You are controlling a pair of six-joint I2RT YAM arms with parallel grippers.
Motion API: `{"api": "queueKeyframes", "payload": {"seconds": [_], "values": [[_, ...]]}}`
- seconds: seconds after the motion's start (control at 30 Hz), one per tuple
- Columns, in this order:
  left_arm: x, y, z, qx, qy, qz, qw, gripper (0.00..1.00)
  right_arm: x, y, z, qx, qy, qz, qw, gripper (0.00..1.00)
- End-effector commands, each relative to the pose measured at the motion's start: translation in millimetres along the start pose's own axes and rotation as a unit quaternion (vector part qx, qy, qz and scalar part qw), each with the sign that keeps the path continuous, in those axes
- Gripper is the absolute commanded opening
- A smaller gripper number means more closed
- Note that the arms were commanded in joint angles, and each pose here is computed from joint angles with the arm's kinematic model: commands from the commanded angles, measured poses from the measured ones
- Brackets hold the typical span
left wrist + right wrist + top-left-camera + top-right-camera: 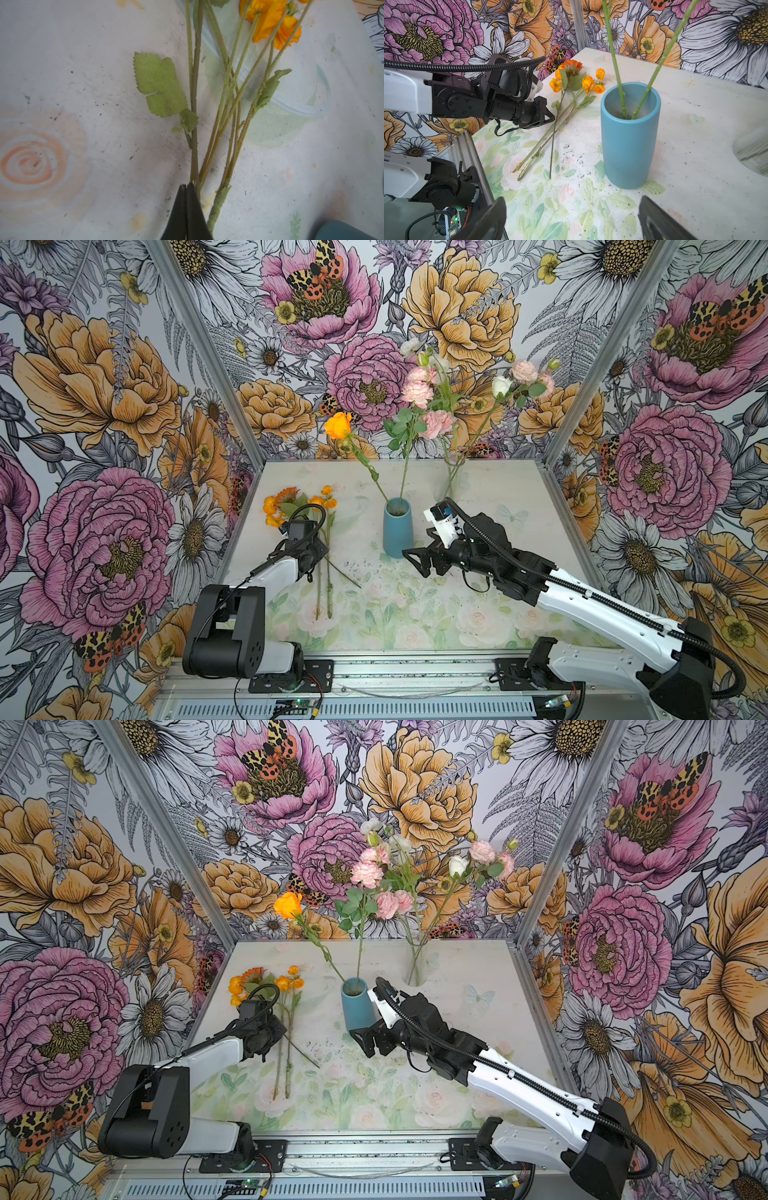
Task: Arrange the flowers into the vase
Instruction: 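Position the open left gripper around the orange-flower stems, then close the left gripper on the orange gerbera stem and lift it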
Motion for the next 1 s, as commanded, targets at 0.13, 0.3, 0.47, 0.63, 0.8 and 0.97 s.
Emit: {"api": "queueKeyframes", "payload": {"seconds": [0.13,0.3,0.47,0.63,0.8,0.97], "values": [[-14.8,-6.2,-4.8,0.0,-0.019,0.005,1.0,0.13,-5.5,3.1,-1.9,-0.007,-0.014,-0.001,1.0,1.0],[-16.7,-8.0,-3.9,0.006,-0.021,0.002,1.0,0.17,-5.1,3.6,-1.4,-0.01,-0.012,0.0,1.0,0.99],[-20.5,-11.0,-0.4,0.01,-0.019,-0.002,1.0,0.17,-4.5,3.9,-2.1,-0.011,-0.012,0.0,1.0,0.99],[-22.9,-12.9,3.8,0.006,-0.017,0.001,1.0,0.17,-3.7,3.8,-1.2,-0.012,-0.01,-0.001,1.0,1.0],[-21.4,-13.3,8.7,0.007,-0.01,-0.002,1.0,0.16,-4.0,4.6,-0.9,-0.014,-0.009,-0.002,1.0,0.99],[-20.6,-11.9,10.2,0.003,-0.009,-0.001,1.0,0.16,-2.9,4.4,0.2,-0.016,-0.007,-0.002,1.0,1.0]]}}
Point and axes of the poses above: each gripper's point midway between its finger pads, its own z axis out along the fingers, its own y axis along the line the jaws close on, x = y × z, the point moved 6 cm from there along -z, back along the fingers, and after that the axes turned 1 degree about z, right-handed, at the moved point
